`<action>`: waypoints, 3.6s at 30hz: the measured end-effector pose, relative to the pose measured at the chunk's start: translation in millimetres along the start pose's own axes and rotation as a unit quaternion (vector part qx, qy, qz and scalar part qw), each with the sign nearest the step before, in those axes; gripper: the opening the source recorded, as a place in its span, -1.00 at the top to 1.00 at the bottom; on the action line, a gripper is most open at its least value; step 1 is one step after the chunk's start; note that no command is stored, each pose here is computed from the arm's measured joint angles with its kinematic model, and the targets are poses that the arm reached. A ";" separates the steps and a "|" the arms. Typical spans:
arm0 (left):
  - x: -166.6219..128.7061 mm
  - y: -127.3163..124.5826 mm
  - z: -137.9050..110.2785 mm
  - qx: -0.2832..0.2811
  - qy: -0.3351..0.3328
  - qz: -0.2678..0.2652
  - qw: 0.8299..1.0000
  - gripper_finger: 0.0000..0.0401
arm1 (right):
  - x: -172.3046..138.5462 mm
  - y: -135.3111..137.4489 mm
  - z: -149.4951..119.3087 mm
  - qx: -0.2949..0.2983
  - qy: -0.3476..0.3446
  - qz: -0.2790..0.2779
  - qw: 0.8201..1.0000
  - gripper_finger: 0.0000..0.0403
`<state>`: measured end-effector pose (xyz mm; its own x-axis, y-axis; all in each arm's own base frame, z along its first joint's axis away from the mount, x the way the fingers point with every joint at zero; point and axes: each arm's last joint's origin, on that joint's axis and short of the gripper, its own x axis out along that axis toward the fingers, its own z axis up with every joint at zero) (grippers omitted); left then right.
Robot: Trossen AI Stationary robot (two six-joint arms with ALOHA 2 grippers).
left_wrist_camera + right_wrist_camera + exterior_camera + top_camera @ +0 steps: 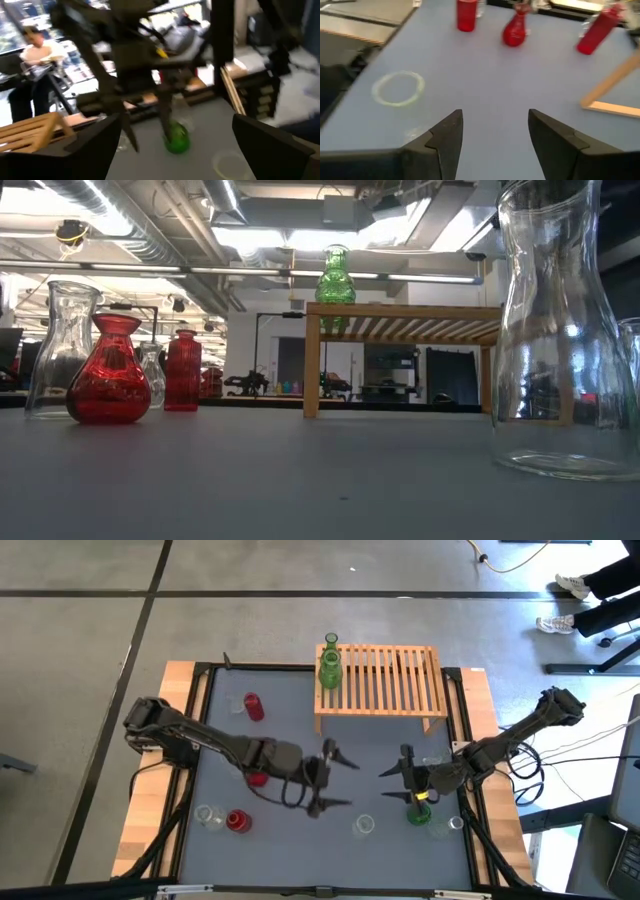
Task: Sort vases onto shelf
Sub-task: Put the green vase on the shelf, aligned with the other green vases
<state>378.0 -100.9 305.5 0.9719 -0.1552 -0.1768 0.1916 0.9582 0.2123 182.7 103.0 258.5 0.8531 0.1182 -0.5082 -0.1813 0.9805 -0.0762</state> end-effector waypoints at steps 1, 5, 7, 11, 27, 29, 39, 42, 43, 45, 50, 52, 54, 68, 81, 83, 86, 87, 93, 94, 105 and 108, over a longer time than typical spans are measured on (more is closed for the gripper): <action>2.8 -6.1 -4.0 0.010 0.009 -0.011 1.000 -0.87 | -2.5 0.4 4.3 0.006 0.003 0.012 1.000 -0.04; 8.8 -25.9 -17.5 0.016 0.044 -0.066 0.997 -0.87 | -16.8 0.3 20.9 0.056 0.042 0.053 0.996 -0.04; 10.6 -32.1 -23.8 0.008 0.063 -0.088 0.994 -0.87 | -24.5 -0.8 25.0 0.086 0.078 0.066 0.991 -0.04; 10.6 -39.4 -31.5 -0.013 0.096 -0.106 0.990 -0.87 | -39.9 -2.9 28.4 0.164 0.159 0.088 0.970 -0.04; 10.0 -38.0 -32.8 -0.026 0.108 -0.086 0.990 -0.87 | -26.9 22.0 -13.6 0.265 0.393 0.074 0.877 -0.04; 10.1 -37.9 -32.8 -0.025 0.108 -0.085 0.990 -0.87 | -19.3 27.6 -16.9 0.251 0.408 0.069 0.875 -0.04; 10.0 -38.0 -32.7 -0.026 0.108 -0.085 0.990 -0.87 | 9.7 38.9 -32.3 0.213 0.467 0.035 0.858 -0.04; 10.1 -37.9 -32.7 -0.026 0.108 -0.085 0.990 -0.87 | 11.7 39.8 -32.6 0.212 0.466 0.036 0.858 -0.04; 10.1 -38.0 -32.7 -0.026 0.108 -0.085 0.990 -0.87 | 12.0 39.9 -32.9 0.212 0.467 0.034 0.858 -0.04; 10.1 -37.9 -32.7 -0.026 0.108 -0.085 0.990 -0.87 | 13.6 40.5 -33.9 0.211 0.471 0.032 0.856 -0.04; 10.1 -37.9 -32.7 -0.026 0.108 -0.085 0.990 -0.87 | 20.9 42.9 -38.3 0.208 0.482 0.018 0.851 -0.04; 10.0 -38.0 -32.6 -0.026 0.107 -0.085 0.990 -0.87 | 24.1 44.1 -40.6 0.206 0.489 0.014 0.848 -0.04; 10.0 -37.8 -32.6 -0.026 0.108 -0.085 0.990 -0.87 | 25.6 44.8 -41.7 0.205 0.493 0.013 0.845 -0.03; 9.9 -37.9 -32.4 -0.026 0.107 -0.084 0.990 -0.87 | 25.6 44.9 -41.4 0.200 0.493 0.016 0.846 0.64; 9.9 -37.4 -32.7 -0.026 0.109 -0.083 0.990 -0.87 | 13.8 37.5 -7.3 0.116 0.468 -0.012 0.876 0.61; 9.3 -37.1 -34.3 -0.027 0.120 -0.083 0.989 -0.87 | 13.1 31.9 0.2 0.100 0.458 -0.026 0.883 0.63; 6.3 -34.2 -38.9 -0.040 0.153 -0.070 0.985 -0.87 | 15.2 21.5 13.5 0.078 0.428 -0.045 0.899 0.60; 5.7 -32.2 -40.5 -0.046 0.163 -0.062 0.984 -0.87 | 16.4 17.5 16.8 0.069 0.419 -0.052 0.904 0.59; 2.2 -20.2 -44.1 -0.099 0.193 -0.045 0.975 -0.87 | 29.4 -15.6 27.9 0.040 0.388 -0.076 0.918 0.59; 1.7 -19.5 -45.6 -0.104 0.200 -0.048 0.973 -0.87 | 32.6 -21.5 29.2 0.042 0.380 -0.076 0.921 0.60; -7.3 -21.0 -61.4 -0.156 0.292 0.027 0.943 -0.87 | 74.0 -70.5 37.4 0.044 0.313 -0.051 0.947 0.59; -7.9 -26.6 -60.1 -0.163 0.289 0.023 0.943 -0.87 | 89.0 -77.0 31.8 0.040 0.323 -0.036 0.945 0.58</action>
<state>357.0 -110.7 243.5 0.7230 -0.0455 -0.6894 0.0079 0.9983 -0.0576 288.1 43.0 246.4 0.3808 -0.0441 -0.9236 -0.0740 0.9942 -0.0780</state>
